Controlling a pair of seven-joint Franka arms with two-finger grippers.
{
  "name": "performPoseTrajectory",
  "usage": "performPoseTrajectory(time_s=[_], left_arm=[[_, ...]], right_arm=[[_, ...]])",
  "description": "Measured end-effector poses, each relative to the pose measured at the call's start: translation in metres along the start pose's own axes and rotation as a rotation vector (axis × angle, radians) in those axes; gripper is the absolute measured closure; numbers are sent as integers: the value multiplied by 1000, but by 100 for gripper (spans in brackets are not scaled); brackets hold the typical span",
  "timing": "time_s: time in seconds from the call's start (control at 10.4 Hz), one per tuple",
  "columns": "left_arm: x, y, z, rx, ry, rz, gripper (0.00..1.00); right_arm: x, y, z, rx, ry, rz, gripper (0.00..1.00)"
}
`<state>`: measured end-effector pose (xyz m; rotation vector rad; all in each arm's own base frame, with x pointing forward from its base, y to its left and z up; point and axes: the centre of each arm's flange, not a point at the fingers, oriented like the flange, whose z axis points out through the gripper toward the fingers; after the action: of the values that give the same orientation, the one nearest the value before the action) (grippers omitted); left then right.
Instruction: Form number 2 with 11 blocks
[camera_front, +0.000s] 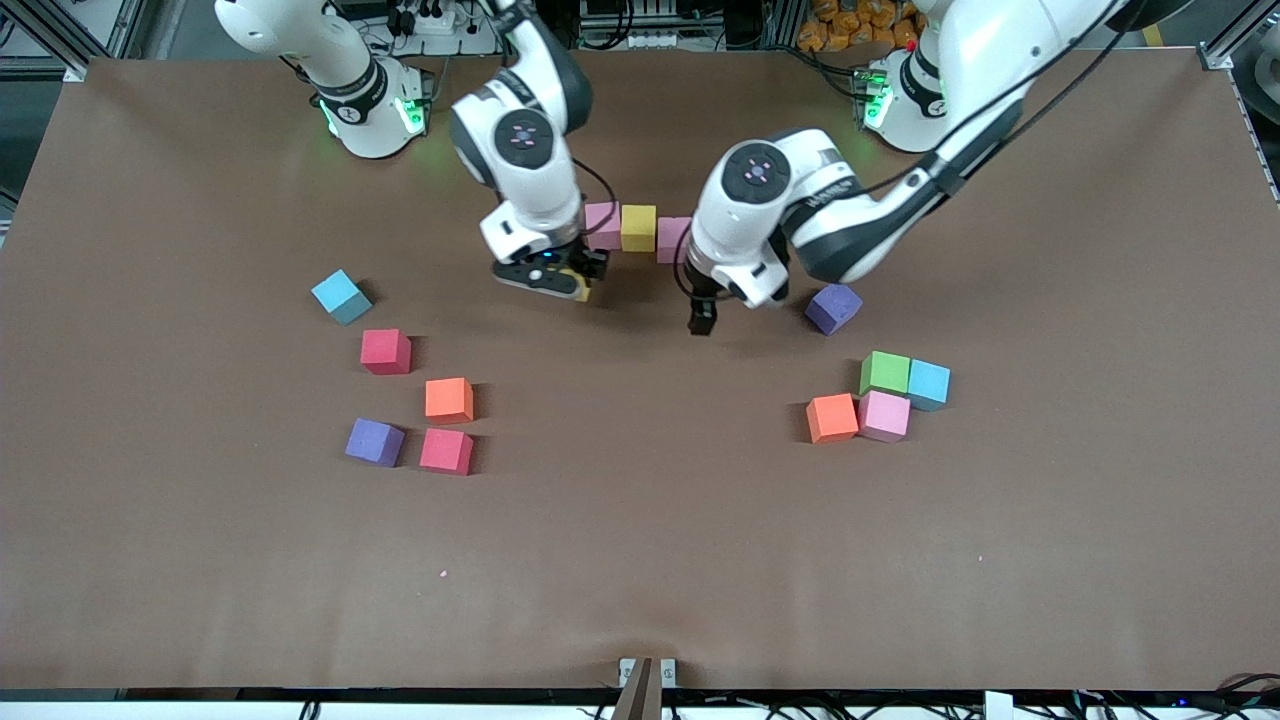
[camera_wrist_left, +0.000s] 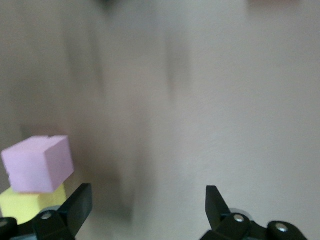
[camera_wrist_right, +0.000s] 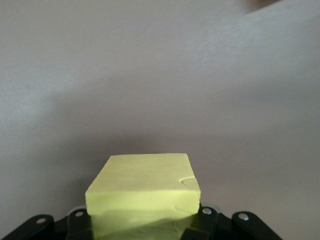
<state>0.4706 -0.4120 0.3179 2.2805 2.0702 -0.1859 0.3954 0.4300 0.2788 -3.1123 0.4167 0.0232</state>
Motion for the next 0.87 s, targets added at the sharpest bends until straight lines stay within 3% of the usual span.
performPoseTrajectory(time_s=[0.48,0.87], left_arm=[[111,77,-15,9,64,397,0],[163,102,-11,67,112,819,0]], right_arm=[[-19,-84,18,69,2,50,38],[-56,-123,44,86,18,-2,38]])
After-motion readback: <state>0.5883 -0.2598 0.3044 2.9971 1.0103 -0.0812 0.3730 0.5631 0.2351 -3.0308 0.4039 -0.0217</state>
